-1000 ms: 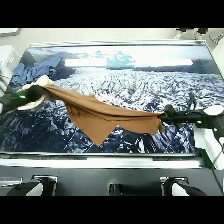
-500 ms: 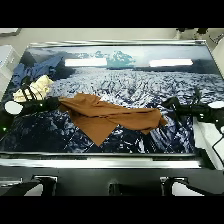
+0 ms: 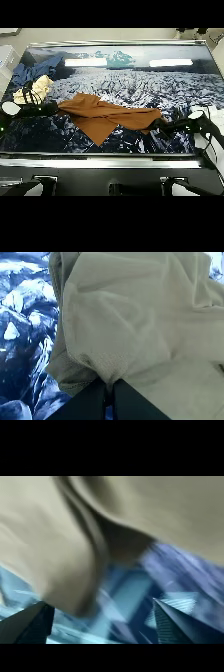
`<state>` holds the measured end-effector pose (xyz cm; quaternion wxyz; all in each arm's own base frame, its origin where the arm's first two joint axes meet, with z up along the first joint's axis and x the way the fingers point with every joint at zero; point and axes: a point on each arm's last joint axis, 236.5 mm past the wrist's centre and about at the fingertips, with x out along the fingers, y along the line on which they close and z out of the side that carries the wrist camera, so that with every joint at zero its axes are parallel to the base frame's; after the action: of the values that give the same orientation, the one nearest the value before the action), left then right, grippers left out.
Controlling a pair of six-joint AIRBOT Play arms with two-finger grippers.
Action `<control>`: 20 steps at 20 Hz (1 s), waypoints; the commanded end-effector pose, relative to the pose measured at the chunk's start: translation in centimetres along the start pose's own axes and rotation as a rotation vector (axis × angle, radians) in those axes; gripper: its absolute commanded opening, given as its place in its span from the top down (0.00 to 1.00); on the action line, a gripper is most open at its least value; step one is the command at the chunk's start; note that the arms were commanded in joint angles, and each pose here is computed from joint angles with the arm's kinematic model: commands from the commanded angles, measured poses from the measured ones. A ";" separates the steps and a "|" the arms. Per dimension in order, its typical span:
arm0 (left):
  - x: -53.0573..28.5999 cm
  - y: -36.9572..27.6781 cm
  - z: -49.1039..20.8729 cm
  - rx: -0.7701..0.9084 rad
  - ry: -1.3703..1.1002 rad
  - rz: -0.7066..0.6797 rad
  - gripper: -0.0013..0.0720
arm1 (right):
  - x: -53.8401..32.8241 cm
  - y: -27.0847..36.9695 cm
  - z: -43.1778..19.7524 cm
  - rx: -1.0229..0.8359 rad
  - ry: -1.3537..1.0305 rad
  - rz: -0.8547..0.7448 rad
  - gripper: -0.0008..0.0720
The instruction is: Fold the clothes and pants, and hang the long-sleeved shirts on hangers.
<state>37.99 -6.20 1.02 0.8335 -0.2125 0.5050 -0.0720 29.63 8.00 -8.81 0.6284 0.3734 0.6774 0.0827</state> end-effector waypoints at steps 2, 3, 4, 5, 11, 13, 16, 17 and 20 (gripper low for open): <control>0.0 0.0 -0.3 0.000 0.013 0.000 0.95 | 2.1 1.8 0.5 0.027 -0.019 0.063 0.04; 0.0 0.0 -0.3 0.000 0.013 0.000 0.95 | 3.0 2.3 0.0 0.014 -0.001 0.060 0.04; 0.0 0.0 -0.3 0.000 0.013 0.000 0.95 | 4.1 2.8 -0.3 -0.005 0.007 0.049 0.10; 0.0 0.0 -0.3 0.000 0.014 0.000 0.95 | 4.9 3.3 -0.3 -0.025 -0.003 0.039 0.41; -6.0 -2.1 7.1 0.058 -0.200 -0.022 0.95 | -4.9 12.1 4.4 -0.327 -0.212 0.138 0.94; -14.0 -5.0 12.9 0.119 -0.420 -0.046 0.95 | -16.0 19.0 6.6 -0.519 -0.500 0.191 0.94; -30.7 -11.7 17.7 0.255 -0.804 -0.093 0.95 | -34.2 27.3 3.3 -0.752 -0.999 0.209 0.94; -36.4 -14.2 17.4 0.304 -0.927 -0.114 0.95 | -38.5 28.9 0.5 -0.819 -1.122 0.191 0.94; -47.8 -19.1 13.6 0.372 -1.176 -0.202 0.95 | -43.5 30.9 -7.3 -0.919 -1.285 0.202 0.94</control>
<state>36.75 -2.48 43.08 0.9850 -0.1328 0.0555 -0.0954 38.78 5.87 36.05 0.9540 0.1639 0.1590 0.1940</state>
